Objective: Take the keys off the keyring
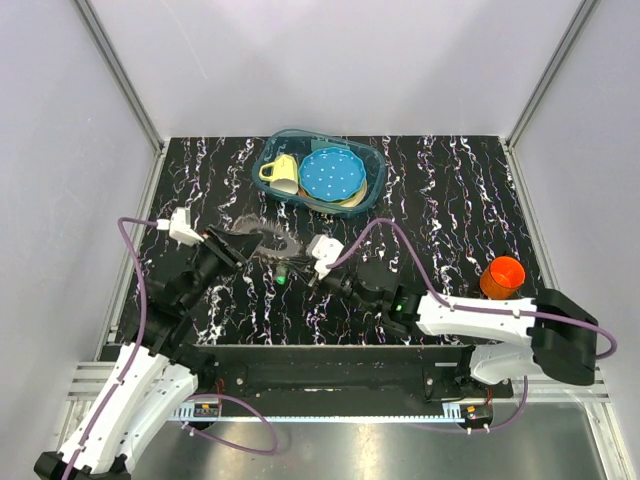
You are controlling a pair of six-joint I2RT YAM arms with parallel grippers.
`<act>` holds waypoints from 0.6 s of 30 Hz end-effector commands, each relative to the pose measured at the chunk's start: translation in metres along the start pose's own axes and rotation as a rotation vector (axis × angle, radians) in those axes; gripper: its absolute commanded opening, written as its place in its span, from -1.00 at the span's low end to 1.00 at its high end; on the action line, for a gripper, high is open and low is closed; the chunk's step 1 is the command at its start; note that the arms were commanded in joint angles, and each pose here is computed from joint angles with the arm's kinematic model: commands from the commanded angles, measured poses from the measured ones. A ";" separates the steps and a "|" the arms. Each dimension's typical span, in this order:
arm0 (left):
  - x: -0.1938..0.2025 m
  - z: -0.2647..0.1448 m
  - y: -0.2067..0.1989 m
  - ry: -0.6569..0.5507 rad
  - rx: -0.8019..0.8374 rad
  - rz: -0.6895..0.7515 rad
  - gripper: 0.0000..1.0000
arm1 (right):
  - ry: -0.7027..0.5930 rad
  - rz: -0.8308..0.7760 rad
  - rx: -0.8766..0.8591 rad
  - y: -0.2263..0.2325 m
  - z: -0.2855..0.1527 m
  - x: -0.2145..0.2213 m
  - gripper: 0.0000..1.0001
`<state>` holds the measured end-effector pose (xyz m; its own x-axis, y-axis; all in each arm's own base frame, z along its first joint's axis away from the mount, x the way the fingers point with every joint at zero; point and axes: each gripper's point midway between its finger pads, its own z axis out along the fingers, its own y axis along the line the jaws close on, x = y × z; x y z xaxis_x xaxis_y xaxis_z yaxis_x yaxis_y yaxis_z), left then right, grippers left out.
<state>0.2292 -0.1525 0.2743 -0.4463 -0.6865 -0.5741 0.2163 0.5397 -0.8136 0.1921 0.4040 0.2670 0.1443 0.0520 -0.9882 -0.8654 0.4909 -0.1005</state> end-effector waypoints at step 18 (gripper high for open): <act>0.036 -0.030 0.017 0.208 0.071 0.459 0.35 | 0.398 -0.244 -0.249 -0.030 -0.048 -0.008 -1.00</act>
<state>0.2056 -0.1379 0.2223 -0.4977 -0.4260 -0.7555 0.2669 0.7535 -0.6008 0.2175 0.3445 0.2311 0.1338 -0.4344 -0.8907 -0.8831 0.3556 -0.3061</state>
